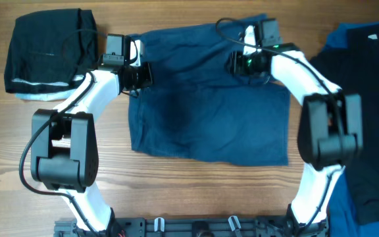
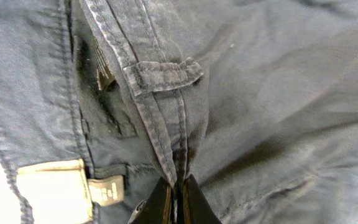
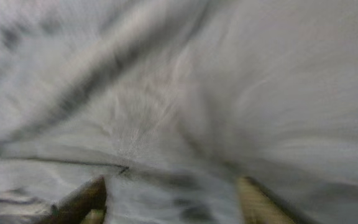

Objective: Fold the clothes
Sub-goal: 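Hold the waistband with both grippers and pull it taut upward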

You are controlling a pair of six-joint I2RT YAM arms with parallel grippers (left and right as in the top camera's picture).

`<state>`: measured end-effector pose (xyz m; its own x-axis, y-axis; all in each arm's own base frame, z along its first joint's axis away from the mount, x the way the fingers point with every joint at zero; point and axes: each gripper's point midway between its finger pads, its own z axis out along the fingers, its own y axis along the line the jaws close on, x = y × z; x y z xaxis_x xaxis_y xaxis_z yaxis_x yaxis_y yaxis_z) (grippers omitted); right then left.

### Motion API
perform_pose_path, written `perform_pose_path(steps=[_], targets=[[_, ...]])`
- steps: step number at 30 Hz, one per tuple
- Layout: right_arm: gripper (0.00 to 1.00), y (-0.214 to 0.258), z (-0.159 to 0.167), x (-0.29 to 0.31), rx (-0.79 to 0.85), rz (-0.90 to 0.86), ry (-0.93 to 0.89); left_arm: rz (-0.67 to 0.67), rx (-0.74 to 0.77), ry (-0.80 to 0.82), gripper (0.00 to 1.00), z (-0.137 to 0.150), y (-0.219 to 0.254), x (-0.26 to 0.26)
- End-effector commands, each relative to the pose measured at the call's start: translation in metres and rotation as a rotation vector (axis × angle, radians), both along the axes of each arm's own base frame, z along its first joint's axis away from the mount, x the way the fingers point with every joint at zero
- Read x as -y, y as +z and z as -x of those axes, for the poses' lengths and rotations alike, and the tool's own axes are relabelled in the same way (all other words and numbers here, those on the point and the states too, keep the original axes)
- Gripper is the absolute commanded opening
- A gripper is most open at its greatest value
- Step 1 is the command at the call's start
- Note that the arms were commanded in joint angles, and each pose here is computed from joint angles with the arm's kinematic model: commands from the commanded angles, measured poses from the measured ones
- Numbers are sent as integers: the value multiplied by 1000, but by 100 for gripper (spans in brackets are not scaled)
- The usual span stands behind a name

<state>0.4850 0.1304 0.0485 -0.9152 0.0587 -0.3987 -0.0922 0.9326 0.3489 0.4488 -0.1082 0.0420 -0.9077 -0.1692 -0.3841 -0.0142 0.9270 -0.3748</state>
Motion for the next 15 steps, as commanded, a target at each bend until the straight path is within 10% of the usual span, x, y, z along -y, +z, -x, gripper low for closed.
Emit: perform_pose_path(steps=[1,9,15], targets=[[75,83,-14,19,209,75,-34,-184,38,74,4,-5,4,-36],[75,69,-20,44,218,226,-69,-235,33,99,4,-4,2,-46],[54,68,-27,75,237,329,-129,-239,26,100,4,-3,2,-46]])
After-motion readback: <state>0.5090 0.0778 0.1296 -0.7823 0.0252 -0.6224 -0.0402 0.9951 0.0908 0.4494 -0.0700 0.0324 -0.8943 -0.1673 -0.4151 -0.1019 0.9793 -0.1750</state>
